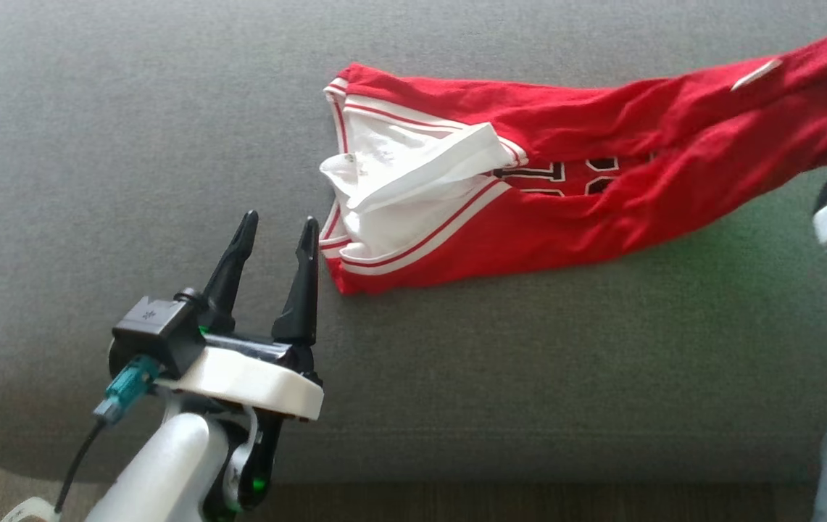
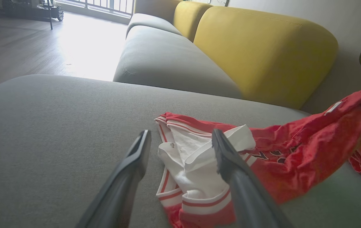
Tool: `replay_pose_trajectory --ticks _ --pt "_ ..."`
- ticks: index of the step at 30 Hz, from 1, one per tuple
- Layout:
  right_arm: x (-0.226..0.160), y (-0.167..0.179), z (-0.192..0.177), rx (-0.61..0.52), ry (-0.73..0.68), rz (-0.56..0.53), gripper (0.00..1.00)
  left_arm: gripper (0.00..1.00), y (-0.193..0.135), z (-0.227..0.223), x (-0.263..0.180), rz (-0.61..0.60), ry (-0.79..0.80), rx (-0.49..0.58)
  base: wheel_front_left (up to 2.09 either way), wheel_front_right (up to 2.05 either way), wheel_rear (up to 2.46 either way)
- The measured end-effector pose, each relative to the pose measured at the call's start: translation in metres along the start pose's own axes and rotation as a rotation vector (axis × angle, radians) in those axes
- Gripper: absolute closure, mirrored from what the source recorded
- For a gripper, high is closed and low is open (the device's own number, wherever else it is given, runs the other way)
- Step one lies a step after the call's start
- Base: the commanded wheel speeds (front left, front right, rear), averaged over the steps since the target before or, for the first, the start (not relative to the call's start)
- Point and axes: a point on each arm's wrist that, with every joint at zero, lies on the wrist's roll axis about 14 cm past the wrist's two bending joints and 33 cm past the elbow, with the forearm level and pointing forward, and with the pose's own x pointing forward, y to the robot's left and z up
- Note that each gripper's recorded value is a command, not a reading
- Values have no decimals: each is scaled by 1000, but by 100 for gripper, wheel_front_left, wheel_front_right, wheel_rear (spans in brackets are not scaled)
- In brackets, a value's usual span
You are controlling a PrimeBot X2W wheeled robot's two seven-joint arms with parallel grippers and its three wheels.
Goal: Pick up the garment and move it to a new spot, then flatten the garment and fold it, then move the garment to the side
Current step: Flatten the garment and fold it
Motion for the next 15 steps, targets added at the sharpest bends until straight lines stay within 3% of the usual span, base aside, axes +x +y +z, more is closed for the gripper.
replay_pose_trajectory --ticks 8,15 --pt "-4 90 -30 44 72 275 100 0 13 13 -14 49 -29 19 0 0 0" --pt "-3 142 -71 59 168 407 100 0 25 21 -25 99 -48 30 0 0 0"
